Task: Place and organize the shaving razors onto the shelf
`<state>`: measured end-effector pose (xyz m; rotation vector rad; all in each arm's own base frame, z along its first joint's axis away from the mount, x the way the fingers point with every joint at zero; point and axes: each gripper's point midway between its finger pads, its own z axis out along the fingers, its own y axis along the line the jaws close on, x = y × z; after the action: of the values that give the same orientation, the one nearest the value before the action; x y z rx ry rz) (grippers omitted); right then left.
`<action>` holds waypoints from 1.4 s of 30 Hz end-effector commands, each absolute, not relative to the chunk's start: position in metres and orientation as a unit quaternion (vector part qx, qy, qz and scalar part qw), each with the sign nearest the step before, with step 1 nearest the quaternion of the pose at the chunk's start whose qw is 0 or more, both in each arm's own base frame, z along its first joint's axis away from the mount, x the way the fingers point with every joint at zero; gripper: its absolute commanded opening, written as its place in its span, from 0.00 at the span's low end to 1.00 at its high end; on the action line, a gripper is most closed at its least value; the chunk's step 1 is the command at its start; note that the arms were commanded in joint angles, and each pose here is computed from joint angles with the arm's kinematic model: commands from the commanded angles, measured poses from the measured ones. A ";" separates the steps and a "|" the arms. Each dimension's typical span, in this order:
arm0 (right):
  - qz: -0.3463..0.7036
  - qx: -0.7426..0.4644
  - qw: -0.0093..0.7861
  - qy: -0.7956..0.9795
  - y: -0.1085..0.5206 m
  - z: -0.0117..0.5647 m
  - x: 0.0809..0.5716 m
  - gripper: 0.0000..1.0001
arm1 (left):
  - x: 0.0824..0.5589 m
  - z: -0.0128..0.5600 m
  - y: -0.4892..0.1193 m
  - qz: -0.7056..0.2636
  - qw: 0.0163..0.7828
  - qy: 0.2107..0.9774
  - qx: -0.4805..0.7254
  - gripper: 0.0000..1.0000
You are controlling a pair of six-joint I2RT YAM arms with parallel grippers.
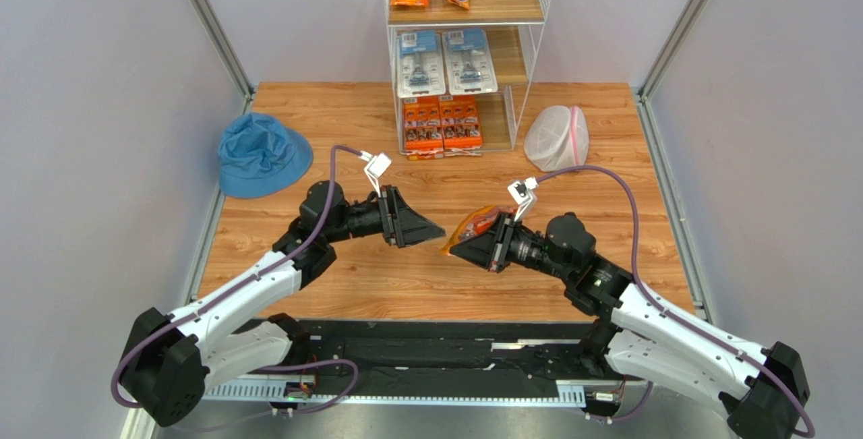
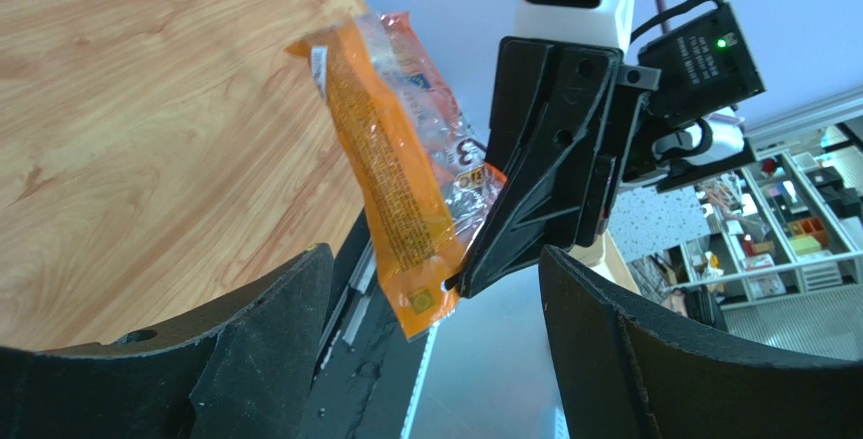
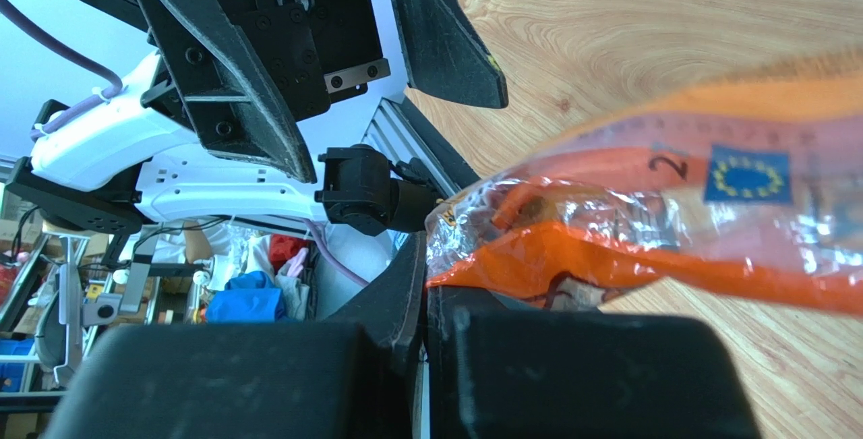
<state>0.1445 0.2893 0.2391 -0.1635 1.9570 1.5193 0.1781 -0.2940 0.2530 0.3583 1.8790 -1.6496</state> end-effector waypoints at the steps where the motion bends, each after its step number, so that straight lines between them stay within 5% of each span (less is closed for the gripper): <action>1: 0.578 -0.069 0.360 0.729 0.284 0.262 0.150 0.00 | 0.180 0.269 -0.290 -0.611 0.336 0.700 0.153 0.83; 16: 0.472 -0.117 0.358 0.797 0.271 0.278 0.156 0.00 | 0.168 0.224 -0.271 -0.566 0.330 0.741 0.144 0.85; 42: 0.512 -0.283 0.426 0.689 0.299 0.490 0.255 0.00 | 0.145 0.161 -0.256 -0.553 0.288 0.772 0.127 0.84</action>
<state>0.2532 0.3014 0.4599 -0.6236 1.8182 1.2060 0.1434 -0.2556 0.1532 0.3155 2.1215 -1.4697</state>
